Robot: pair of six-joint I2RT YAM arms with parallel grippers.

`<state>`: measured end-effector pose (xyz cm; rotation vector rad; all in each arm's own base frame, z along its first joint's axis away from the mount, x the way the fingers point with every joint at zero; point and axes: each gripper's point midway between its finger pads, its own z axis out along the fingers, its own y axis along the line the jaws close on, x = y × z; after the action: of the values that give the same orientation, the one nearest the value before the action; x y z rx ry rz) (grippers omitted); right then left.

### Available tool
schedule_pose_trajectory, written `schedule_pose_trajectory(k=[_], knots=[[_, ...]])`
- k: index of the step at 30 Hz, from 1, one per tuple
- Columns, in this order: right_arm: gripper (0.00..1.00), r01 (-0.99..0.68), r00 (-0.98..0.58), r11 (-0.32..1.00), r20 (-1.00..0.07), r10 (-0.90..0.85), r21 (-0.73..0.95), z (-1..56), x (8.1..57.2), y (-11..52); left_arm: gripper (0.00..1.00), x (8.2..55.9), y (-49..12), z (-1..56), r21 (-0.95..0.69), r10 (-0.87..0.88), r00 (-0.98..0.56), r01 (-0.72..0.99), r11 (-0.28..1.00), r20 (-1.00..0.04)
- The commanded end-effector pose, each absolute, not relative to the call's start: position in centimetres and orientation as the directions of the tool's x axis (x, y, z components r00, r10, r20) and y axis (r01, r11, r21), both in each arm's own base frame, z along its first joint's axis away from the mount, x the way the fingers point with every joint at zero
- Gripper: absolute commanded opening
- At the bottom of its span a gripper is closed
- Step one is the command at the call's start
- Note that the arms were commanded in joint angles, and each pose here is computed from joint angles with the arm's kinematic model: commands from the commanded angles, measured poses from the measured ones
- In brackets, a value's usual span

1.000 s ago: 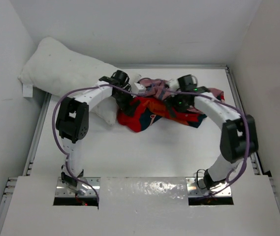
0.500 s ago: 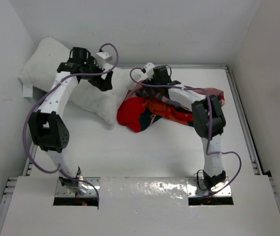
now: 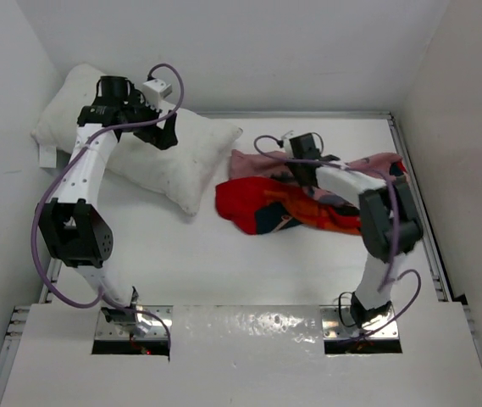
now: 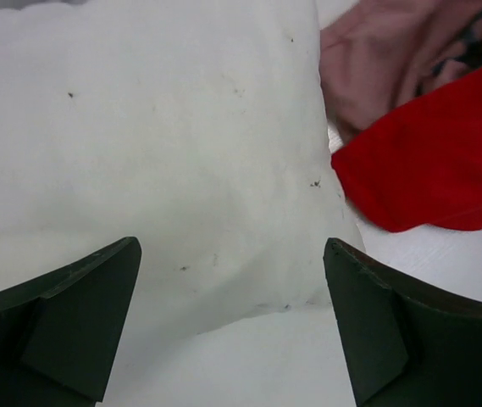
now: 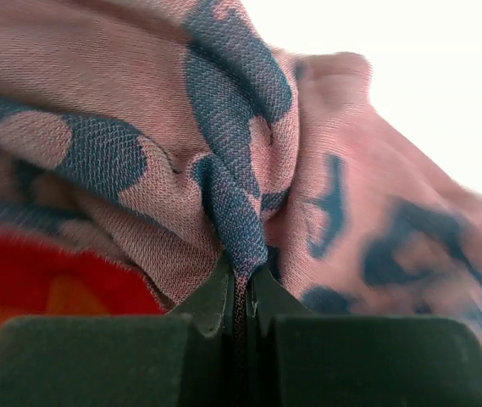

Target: Put the pillow into the pillowcase

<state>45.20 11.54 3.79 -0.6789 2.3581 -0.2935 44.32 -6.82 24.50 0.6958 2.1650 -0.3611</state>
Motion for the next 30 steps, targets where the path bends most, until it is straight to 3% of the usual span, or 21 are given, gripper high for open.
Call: schedule_pose_trajectory(k=[1, 5, 8, 10, 11, 13, 15, 16, 17, 20, 21, 22, 23, 24, 28, 30], knots=[[0.00, -0.461, -0.609, 0.845, -0.595, -0.524, -0.273, 9.9, 38.3, 11.4, 0.88, 45.9, -7.4, 27.5, -0.001, 0.334, -0.446, 0.601, 0.800, -0.831], [0.00, -0.736, -0.486, 0.677, -0.706, -0.515, 0.013, 10.8, 30.6, 19.1, 0.87, 46.7, -7.7, 27.8, -0.016, 0.318, -0.442, 0.604, 0.797, -0.839], [0.00, -0.725, -0.394, 0.687, -0.848, -0.354, 0.050, 15.6, 32.1, 21.6, 0.87, 47.1, -8.1, 28.0, -0.025, 0.310, -0.432, 0.616, 0.788, -0.847], [0.00, -0.675, -0.392, 0.735, -0.876, -0.282, 0.066, 17.2, 34.7, 22.3, 0.87, 47.3, -8.2, 28.3, -0.033, 0.299, -0.427, 0.616, 0.787, -0.854], [0.00, -0.594, -0.327, 0.804, -0.919, -0.222, 0.016, 21.2, 38.4, 21.8, 0.87, 47.4, -8.3, 28.5, -0.033, 0.295, -0.424, 0.615, 0.788, -0.856], [0.00, -0.414, -0.362, 0.910, -0.924, -0.127, 0.037, 22.5, 43.4, 20.4, 0.87, 47.6, -8.3, 28.9, -0.033, 0.286, -0.416, 0.613, 0.790, -0.863], [0.00, -0.066, -0.300, 0.996, -0.953, 0.040, 0.062, 29.0, 49.8, 13.1, 0.86, 47.7, -8.4, 29.4, -0.031, 0.278, -0.406, 0.609, 0.793, -0.871], [0.00, 0.091, -0.354, 0.981, -0.916, 0.190, 0.169, 26.6, 52.5, 10.8, 0.86, 47.6, -8.4, 29.7, -0.033, 0.272, -0.404, 0.606, 0.795, -0.873], [0.00, 0.263, -0.304, 0.939, -0.905, 0.298, 0.220, 29.7, 54.3, 4.3, 0.87, 47.7, -8.4, 29.9, -0.032, 0.269, -0.401, 0.605, 0.796, -0.876], [0.00, 0.531, -0.280, 0.824, -0.877, 0.390, 0.197, 27.9, 56.1, -5.3, 0.86, 47.5, -8.4, 30.3, -0.028, 0.267, -0.393, 0.604, 0.796, -0.880], [0.04, 0.570, -0.286, 0.805, -0.879, 0.382, 0.164, 27.1, 55.9, -6.8, 0.87, 47.5, -8.4, 30.3, -0.026, 0.267, -0.391, 0.603, 0.797, -0.881], [0.27, 0.599, -0.300, 0.791, -0.881, 0.367, 0.125, 26.3, 55.6, -8.7, 0.87, 47.4, -8.4, 30.5, -0.023, 0.268, -0.387, 0.604, 0.797, -0.882], [0.59, 0.597, -0.342, 0.796, -0.867, 0.361, 0.096, 24.1, 55.4, -9.7, 0.86, 47.4, -8.4, 30.3, -0.021, 0.272, -0.388, 0.605, 0.796, -0.881], [0.99, 0.567, -0.384, 0.820, -0.855, 0.349, 0.080, 22.9, 55.4, -9.5, 0.87, 47.4, -8.3, 30.3, -0.019, 0.273, -0.388, 0.605, 0.796, -0.880], [0.99, 0.319, -0.621, 0.948, -0.756, 0.206, -0.004, 19.2, 54.4, -5.7, 0.87, 47.5, -8.4, 29.8, -0.029, 0.274, -0.397, 0.609, 0.792, -0.876], [0.99, 0.208, -0.640, 0.976, -0.763, 0.091, -0.058, 20.2, 53.4, -4.5, 0.87, 47.5, -8.5, 29.4, -0.040, 0.272, -0.406, 0.614, 0.788, -0.872]])
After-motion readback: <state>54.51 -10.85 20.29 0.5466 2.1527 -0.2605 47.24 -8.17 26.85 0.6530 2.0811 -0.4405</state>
